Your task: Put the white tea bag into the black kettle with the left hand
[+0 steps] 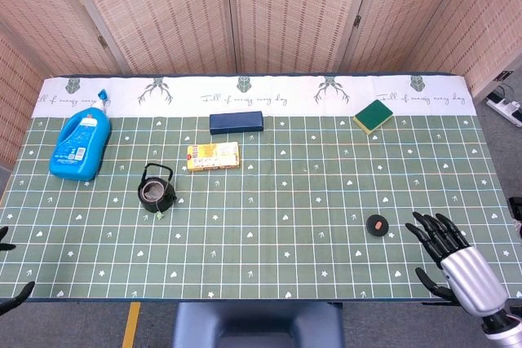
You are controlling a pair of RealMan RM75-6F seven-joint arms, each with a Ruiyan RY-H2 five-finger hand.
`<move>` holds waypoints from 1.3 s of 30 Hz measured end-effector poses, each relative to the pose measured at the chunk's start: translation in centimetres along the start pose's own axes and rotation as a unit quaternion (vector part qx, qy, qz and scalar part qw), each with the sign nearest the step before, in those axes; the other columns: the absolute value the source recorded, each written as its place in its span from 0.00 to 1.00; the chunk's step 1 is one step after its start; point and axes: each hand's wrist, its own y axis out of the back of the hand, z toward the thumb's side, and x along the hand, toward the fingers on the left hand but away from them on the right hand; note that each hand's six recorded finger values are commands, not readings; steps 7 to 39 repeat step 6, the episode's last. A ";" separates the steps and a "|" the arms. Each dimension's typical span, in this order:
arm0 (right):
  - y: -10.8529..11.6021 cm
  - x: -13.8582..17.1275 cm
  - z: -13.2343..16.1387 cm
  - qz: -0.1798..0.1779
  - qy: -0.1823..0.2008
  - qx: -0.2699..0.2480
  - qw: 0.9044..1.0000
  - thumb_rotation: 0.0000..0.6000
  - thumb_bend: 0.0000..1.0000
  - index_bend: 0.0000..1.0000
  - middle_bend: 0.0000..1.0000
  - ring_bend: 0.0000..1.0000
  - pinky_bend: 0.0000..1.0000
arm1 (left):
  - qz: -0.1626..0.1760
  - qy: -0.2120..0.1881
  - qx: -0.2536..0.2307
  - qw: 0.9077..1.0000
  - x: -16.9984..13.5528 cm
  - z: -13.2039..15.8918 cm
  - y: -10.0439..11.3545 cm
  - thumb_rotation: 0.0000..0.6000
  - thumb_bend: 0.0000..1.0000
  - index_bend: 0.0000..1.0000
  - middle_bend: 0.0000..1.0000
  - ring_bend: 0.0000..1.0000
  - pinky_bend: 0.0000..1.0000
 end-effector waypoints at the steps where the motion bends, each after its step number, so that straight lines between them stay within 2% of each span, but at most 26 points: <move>1: 0.1 -0.2 -0.3 -0.002 -0.007 0.000 1.000 1.00 0.42 0.00 0.00 0.00 0.00 | 0.001 0.002 0.005 1.000 -0.1 -0.1 -0.1 1.00 0.24 0.07 0.01 0.00 0.11; 6: 0.7 -1.3 -1.9 -0.018 -0.061 0.025 0.998 1.00 0.42 0.00 0.00 0.00 0.00 | 0.008 0.015 0.050 0.999 -0.9 0.0 -0.6 1.00 0.24 0.07 0.01 0.00 0.10; 39: 0.7 -1.3 -1.9 -0.018 -0.061 0.025 0.998 1.00 0.42 0.00 0.00 0.00 0.00 | 0.008 0.015 0.050 0.999 -0.9 0.0 -0.6 1.00 0.24 0.07 0.01 0.00 0.10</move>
